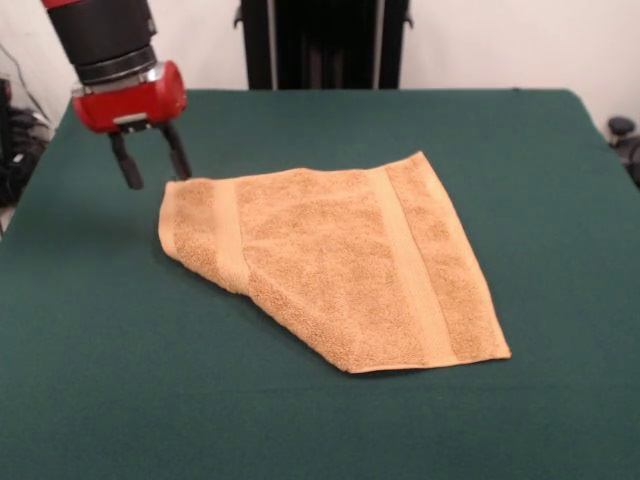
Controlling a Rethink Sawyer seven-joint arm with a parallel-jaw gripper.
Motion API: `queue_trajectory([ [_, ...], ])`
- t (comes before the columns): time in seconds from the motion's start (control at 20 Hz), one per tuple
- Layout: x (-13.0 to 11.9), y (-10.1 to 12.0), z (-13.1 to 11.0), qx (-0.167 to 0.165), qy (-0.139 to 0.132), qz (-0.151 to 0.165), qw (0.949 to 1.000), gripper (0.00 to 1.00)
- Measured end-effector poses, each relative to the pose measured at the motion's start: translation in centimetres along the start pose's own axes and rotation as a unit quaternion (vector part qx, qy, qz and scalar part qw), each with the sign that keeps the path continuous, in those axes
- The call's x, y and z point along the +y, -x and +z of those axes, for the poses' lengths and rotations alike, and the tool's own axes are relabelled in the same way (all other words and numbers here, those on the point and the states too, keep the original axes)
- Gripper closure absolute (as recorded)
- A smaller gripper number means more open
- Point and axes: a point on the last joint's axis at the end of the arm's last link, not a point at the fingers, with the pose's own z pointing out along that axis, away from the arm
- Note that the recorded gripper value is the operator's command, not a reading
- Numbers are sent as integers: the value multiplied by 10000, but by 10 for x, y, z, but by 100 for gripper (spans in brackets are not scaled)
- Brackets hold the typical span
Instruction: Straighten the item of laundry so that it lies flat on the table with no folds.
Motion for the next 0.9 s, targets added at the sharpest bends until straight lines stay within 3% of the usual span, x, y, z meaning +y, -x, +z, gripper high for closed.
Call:
queue_trajectory([
  [0.35, -15, 12, 1, -124, -8, 189, 9997, 0],
  [0.55, -28, 5, 19, -194, 524, 806, 9952, 0],
  [0.9, -22, -22, 54, -68, 1207, 1326, 9838, 0],
])
